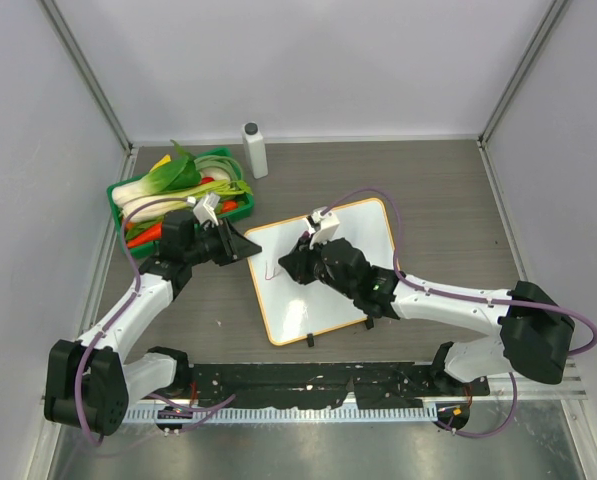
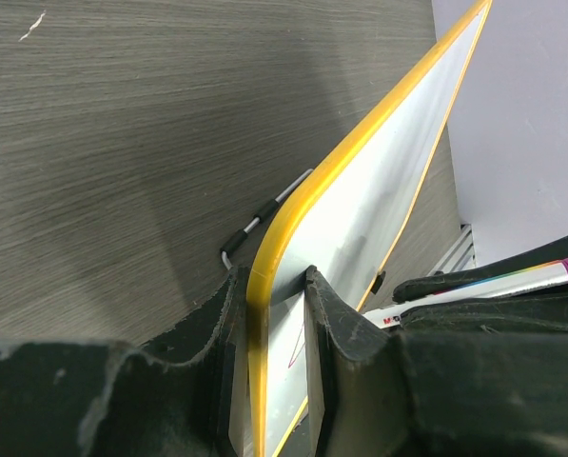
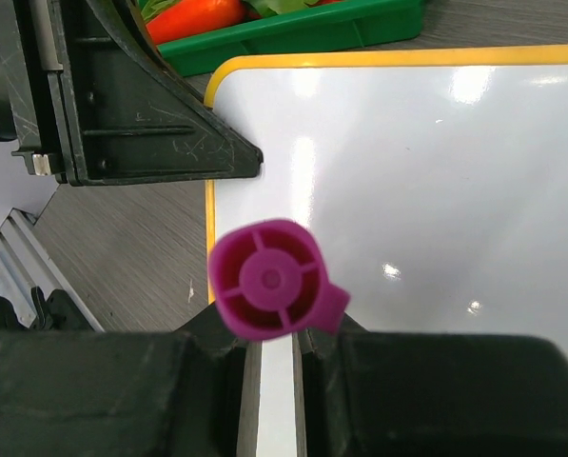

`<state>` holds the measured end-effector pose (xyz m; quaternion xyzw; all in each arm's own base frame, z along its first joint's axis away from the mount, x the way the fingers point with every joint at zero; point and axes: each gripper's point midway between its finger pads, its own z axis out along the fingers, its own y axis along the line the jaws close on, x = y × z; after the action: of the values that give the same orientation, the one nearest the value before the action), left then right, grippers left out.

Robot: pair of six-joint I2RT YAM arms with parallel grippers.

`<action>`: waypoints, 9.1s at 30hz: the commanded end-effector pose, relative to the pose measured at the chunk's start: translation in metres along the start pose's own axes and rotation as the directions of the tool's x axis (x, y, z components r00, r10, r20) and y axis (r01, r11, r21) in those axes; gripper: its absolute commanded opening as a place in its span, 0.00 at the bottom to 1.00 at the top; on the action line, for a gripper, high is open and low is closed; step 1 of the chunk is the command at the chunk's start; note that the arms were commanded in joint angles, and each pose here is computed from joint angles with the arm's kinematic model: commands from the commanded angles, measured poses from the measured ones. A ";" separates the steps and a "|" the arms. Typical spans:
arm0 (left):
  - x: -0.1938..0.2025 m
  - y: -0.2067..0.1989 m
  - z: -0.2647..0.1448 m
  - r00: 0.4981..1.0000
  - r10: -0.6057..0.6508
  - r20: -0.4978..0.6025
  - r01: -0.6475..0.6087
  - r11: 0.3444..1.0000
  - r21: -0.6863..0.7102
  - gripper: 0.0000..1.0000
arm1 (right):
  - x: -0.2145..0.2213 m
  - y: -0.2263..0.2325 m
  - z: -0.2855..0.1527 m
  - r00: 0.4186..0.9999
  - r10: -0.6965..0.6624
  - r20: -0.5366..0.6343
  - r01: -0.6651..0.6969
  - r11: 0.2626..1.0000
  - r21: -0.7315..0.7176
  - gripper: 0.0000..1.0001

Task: Write a sentence on the whiteboard

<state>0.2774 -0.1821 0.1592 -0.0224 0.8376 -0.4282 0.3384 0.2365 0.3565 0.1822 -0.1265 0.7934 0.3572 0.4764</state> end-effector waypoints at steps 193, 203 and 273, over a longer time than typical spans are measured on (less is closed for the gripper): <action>-0.004 0.007 0.003 0.999 0.043 0.008 -0.043 0.999 -0.028 0.00 | -0.053 -0.011 -0.020 0.993 -0.036 0.116 0.020 0.990 0.139 0.02; -0.004 0.008 0.002 0.999 0.041 0.008 -0.041 0.999 -0.028 0.00 | -0.034 -0.016 -0.011 0.997 -0.034 0.069 0.023 0.989 0.147 0.02; -0.002 0.009 0.003 0.999 0.042 0.007 -0.042 0.999 -0.027 0.00 | -0.020 -0.031 -0.007 0.999 -0.042 0.017 0.037 0.975 0.218 0.01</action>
<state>0.2782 -0.1831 0.1559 -0.0213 0.8390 -0.4297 0.3332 0.2595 0.3280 0.1936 -0.0838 0.8134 0.2648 0.5111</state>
